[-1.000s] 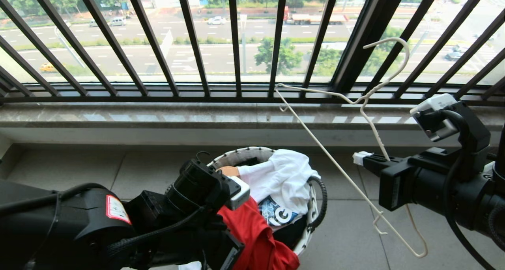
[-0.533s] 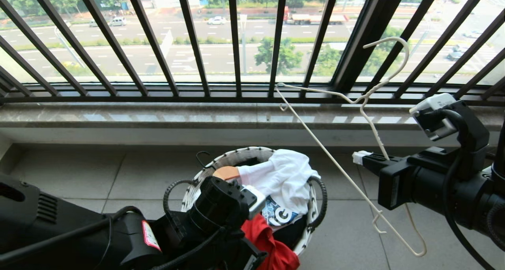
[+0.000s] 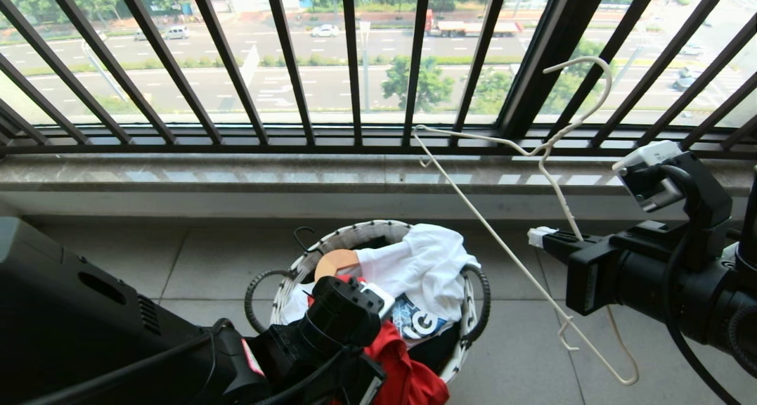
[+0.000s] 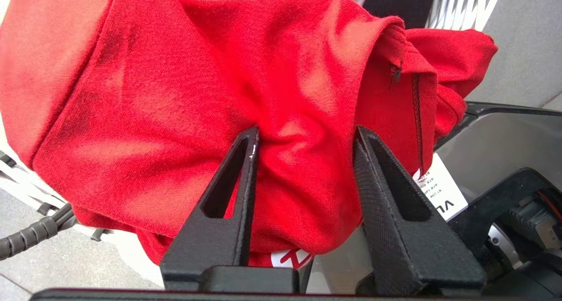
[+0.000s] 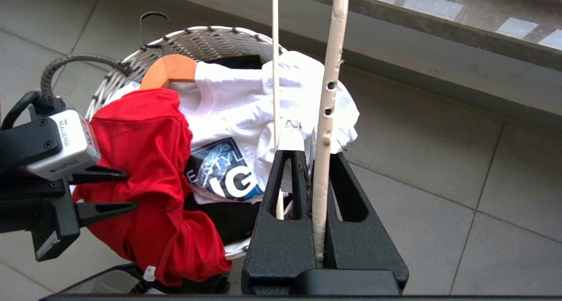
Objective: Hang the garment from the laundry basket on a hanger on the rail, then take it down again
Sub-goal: Pick up clothes from the basket
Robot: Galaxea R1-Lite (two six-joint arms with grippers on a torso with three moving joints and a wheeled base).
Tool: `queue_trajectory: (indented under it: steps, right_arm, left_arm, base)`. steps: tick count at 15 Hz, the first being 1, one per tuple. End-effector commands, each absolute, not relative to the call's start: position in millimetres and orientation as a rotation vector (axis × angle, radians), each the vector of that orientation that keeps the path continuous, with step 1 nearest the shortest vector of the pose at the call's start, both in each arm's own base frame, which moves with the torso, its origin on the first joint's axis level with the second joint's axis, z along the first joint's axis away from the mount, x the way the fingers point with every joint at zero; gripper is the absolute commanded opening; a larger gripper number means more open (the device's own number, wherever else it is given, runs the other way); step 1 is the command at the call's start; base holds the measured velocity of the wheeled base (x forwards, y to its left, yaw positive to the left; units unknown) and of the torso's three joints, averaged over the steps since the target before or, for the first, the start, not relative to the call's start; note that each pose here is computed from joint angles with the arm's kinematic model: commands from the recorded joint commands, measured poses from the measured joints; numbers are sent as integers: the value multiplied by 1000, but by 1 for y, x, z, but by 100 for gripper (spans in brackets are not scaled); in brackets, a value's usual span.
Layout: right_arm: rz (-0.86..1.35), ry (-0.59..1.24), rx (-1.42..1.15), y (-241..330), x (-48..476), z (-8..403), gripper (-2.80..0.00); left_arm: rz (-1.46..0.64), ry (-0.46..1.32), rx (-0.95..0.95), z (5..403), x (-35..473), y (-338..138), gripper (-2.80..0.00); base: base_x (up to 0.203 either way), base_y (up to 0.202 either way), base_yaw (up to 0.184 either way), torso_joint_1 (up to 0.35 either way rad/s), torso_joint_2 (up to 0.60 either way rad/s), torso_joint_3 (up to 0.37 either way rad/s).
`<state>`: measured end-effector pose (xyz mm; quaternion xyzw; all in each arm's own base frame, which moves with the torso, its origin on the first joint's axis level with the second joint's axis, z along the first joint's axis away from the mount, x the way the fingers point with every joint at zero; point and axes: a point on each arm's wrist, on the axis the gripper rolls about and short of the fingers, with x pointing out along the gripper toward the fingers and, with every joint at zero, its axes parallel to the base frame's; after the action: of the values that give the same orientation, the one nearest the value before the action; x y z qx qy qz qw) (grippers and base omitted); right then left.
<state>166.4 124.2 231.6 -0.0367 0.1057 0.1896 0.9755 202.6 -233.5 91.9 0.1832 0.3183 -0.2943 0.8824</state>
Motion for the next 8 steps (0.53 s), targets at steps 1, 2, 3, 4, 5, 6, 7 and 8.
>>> queue_trajectory:
  steps: [1,2,3,4,5,6,7,8]
  right_arm:
    - [381,209,-72,124,166,232,-280]
    - [381,209,-72,124,166,232,-280]
    - [381,209,-72,124,166,232,-280]
    - [381,208,-71,124,166,233,-280]
    - [381,208,-71,124,166,233,-280]
    - [381,207,-71,124,166,233,-280]
    - [381,206,-71,124,166,233,-280]
    - [381,206,-71,124,166,233,-280]
  left_arm:
    - [-599,647,378,96,202,-232,-280]
    - [-590,649,376,96,204,-230,-280]
    - [-588,642,386,97,205,-228,-280]
    - [-574,622,402,102,207,-224,-280]
    - [-556,589,410,111,206,-220,-280]
    - [-540,553,408,123,204,-214,-280]
    - [-524,517,417,133,201,-208,-280]
    - [-496,472,444,145,196,-201,-280]
  base:
    - [0,0,0,0,0,0]
    - [0,0,0,0,0,0]
    - [0,0,0,0,0,0]
    - [0,0,0,0,0,0]
    - [0,0,0,0,0,0]
    - [0,0,0,0,0,0]
    - [0,0,0,0,0,0]
    - [0,0,0,0,0,0]
